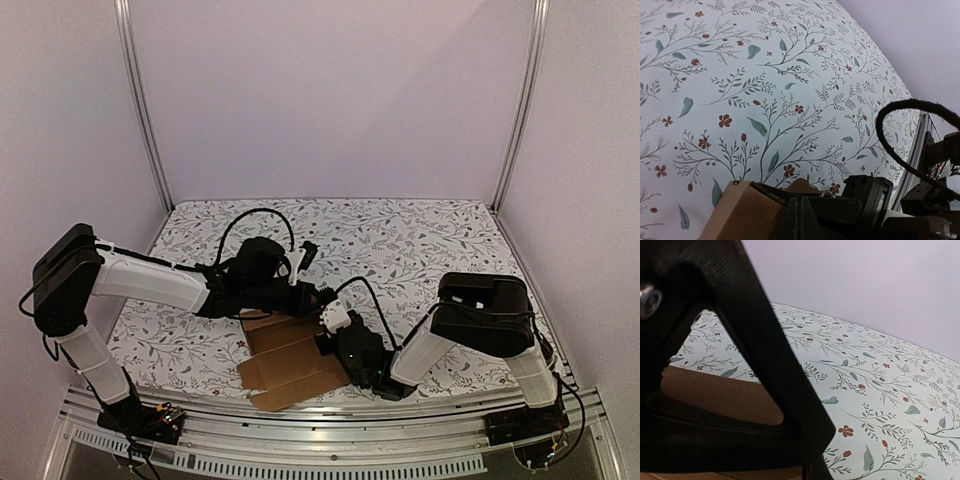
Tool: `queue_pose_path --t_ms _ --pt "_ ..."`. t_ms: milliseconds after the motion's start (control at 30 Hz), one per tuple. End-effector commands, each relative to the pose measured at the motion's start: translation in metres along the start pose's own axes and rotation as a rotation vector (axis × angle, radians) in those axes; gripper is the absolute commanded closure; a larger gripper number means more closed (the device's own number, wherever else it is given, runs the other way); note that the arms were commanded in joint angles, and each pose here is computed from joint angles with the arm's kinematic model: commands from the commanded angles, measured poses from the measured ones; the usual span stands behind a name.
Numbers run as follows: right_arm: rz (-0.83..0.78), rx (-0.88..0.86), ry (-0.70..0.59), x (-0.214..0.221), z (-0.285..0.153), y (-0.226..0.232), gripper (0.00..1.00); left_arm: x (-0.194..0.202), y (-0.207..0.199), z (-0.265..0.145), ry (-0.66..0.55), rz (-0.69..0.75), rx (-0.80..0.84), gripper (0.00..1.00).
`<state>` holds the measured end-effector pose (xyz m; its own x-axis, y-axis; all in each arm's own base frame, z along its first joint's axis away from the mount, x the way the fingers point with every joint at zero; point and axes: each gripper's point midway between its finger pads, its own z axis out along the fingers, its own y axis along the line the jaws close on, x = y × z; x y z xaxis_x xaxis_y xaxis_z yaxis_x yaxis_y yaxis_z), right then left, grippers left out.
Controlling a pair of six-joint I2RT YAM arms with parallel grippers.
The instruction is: Fold the paper box
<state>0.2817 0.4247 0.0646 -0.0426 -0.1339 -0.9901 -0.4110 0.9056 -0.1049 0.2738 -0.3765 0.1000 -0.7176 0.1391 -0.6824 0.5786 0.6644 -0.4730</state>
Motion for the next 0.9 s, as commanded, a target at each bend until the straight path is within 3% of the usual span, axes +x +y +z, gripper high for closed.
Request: queue_pose_path --t_ms 0,200,567,867 --pt "-0.014 0.016 -0.024 -0.011 0.000 0.001 1.00 0.024 0.020 0.003 0.079 -0.021 -0.066 1.00" --pt "-0.050 0.041 -0.029 -0.015 -0.005 0.001 1.00 0.011 0.015 -0.005 0.056 -0.017 -0.069 1.00" --pt "-0.087 0.083 -0.008 -0.009 -0.015 -0.002 1.00 -0.027 0.021 -0.052 -0.005 -0.019 -0.185 0.70" --pt "-0.126 0.157 0.076 -0.008 -0.021 -0.017 1.00 -0.024 0.046 -0.118 -0.014 -0.057 -0.395 0.59"
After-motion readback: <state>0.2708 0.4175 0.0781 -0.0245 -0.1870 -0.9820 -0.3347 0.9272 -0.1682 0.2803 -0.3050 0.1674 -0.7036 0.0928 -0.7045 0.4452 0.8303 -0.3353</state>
